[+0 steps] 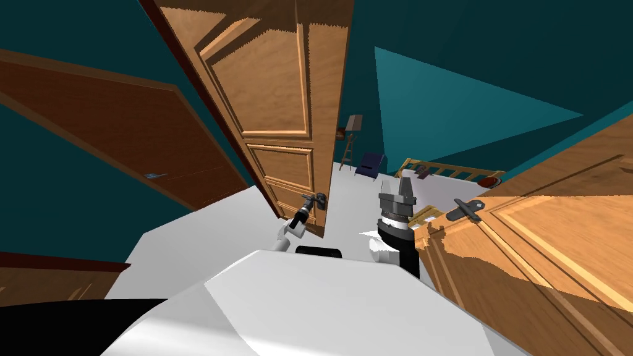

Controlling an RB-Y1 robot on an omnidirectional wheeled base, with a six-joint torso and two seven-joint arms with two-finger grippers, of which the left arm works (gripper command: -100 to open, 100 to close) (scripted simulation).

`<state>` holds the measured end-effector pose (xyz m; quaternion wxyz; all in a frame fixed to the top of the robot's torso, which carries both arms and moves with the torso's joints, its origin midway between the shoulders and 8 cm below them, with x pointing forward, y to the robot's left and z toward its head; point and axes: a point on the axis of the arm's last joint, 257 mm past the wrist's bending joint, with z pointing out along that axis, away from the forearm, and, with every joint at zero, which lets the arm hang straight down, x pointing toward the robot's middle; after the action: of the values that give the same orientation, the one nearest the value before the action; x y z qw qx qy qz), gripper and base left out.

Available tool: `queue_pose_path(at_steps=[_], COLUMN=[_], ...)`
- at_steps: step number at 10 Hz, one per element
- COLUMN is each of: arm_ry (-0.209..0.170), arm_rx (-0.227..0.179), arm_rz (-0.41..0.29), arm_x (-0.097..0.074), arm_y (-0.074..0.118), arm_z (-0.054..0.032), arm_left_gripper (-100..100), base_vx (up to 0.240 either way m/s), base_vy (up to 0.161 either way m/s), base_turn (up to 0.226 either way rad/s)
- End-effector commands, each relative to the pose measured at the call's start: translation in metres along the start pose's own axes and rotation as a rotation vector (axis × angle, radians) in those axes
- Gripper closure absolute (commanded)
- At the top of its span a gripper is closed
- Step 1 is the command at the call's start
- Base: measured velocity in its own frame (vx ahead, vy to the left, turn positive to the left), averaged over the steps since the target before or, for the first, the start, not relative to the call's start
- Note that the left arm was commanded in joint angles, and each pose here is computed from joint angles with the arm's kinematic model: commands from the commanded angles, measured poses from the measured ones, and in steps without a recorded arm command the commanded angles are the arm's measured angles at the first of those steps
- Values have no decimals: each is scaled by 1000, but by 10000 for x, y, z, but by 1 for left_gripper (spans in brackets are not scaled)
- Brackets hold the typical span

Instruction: Push the door open

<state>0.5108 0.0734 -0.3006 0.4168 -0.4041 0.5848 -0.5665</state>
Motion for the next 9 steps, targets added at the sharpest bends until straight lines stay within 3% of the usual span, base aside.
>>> queue_pose_path(at_steps=[1, 9], arm_ry=[-30, -115], arm_rx=[12, 9], arm_rz=[8, -5], arm_x=[-187, -535], arm_y=[-59, -62], arm_z=[26, 98], arm_left_gripper=[100, 100], base_vx=[90, 92], base_vy=[-128, -111], base_turn=[44, 57])
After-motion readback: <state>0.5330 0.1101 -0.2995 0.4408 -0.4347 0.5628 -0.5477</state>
